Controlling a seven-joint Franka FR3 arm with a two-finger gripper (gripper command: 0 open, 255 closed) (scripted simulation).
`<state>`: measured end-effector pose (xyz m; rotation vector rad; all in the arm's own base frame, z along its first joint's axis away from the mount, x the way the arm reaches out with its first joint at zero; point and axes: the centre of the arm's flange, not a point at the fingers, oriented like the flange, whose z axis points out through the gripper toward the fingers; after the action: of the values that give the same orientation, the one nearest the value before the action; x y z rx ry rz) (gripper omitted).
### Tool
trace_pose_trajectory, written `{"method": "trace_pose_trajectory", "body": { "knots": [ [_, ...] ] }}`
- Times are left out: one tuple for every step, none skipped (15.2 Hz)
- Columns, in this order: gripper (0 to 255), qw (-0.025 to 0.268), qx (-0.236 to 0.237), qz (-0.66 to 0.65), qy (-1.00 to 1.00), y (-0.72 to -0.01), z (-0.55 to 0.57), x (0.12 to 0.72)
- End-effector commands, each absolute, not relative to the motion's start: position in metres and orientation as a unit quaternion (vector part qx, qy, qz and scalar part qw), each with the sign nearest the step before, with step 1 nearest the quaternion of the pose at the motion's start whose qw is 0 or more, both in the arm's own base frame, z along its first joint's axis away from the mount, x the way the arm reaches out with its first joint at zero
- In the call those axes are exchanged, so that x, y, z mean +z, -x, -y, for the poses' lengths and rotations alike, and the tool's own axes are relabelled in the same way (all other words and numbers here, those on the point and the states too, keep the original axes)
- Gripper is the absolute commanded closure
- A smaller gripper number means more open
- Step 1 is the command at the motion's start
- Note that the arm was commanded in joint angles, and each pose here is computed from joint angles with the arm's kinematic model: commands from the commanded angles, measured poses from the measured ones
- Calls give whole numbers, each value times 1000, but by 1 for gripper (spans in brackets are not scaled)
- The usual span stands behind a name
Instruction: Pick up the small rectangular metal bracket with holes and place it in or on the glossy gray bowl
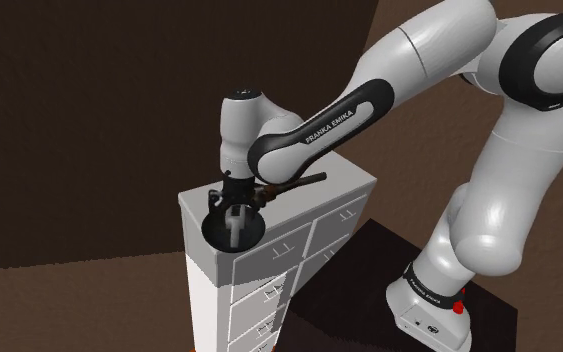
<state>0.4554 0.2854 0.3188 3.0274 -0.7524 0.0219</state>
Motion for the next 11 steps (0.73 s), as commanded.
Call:
{"method": "trace_pose_trajectory", "body": {
  "knots": [
    [0,11,7,241,-970,-455,-285,319],
    [0,11,7,241,-970,-455,-285,319],
    [0,11,7,241,-970,-455,-285,319],
    [0,11,7,241,-970,-455,-285,319],
    [0,11,7,241,-970,-455,-286,332],
    [0,11,7,241,-970,-455,-286,345],
    [0,11,7,241,-970,-455,-286,358],
    [0,11,7,241,-970,-455,-287,369],
    [0,11,7,241,-970,-455,-287,369],
    [0,11,7,241,-970,-455,-287,369],
    [0,11,7,241,-970,-455,-287,369]
  ]
}}
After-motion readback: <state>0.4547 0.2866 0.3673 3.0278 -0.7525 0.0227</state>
